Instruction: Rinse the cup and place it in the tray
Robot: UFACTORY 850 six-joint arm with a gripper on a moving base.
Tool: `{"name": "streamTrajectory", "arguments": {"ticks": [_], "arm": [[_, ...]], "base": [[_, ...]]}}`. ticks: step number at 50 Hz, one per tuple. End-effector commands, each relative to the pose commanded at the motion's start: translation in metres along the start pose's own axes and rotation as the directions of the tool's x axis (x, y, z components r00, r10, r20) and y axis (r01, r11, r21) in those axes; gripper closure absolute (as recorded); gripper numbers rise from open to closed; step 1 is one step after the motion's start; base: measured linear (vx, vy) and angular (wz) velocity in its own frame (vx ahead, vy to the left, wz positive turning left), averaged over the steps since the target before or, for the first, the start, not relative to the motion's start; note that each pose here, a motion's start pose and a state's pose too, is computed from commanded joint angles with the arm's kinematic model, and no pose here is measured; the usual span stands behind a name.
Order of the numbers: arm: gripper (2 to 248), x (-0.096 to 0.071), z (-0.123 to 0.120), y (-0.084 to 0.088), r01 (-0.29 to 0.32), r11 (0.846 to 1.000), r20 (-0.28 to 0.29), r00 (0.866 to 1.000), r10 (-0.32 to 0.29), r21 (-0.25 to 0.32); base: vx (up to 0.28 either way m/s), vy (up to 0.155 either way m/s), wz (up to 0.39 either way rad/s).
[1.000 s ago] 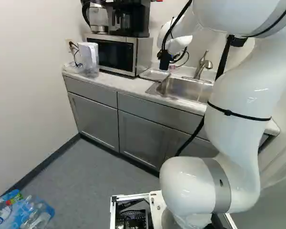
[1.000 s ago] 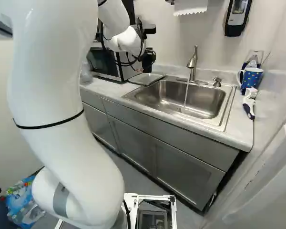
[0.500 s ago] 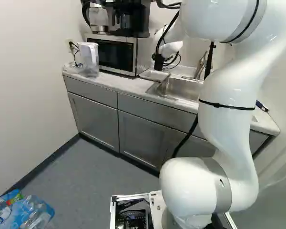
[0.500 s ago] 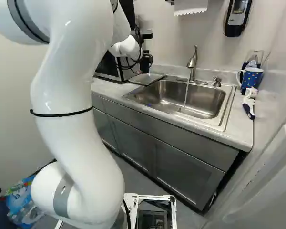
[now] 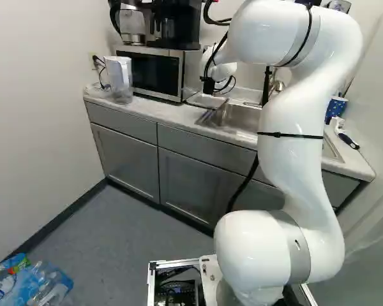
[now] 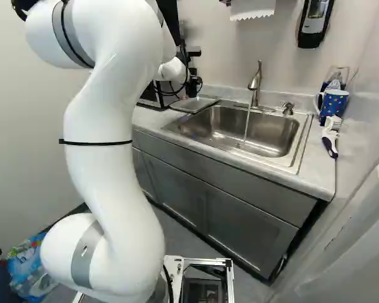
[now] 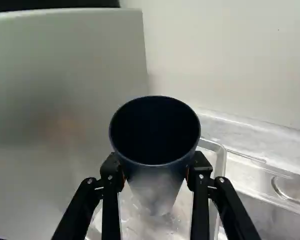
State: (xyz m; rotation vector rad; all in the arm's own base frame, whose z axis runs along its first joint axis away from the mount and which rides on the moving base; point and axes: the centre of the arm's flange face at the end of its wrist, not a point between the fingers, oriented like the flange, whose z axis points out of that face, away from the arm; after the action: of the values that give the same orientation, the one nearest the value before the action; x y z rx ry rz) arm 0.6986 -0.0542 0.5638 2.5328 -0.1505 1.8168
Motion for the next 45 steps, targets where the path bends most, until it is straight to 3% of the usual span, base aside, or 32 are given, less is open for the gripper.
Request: {"name": "streamTrajectory", "arguments": {"ticks": [23, 45], "arm": [[124, -0.018, 0.011, 0.001, 0.0, 1.0, -0.035, 0.999, 0.0, 0.001], [124, -0.041, 0.022, 0.002, 0.0, 1.0, 0.005, 1.0, 0.0, 0.0]], "base": [[0.0, 0.0, 0.0], [0.0, 0.0, 0.0]]}}
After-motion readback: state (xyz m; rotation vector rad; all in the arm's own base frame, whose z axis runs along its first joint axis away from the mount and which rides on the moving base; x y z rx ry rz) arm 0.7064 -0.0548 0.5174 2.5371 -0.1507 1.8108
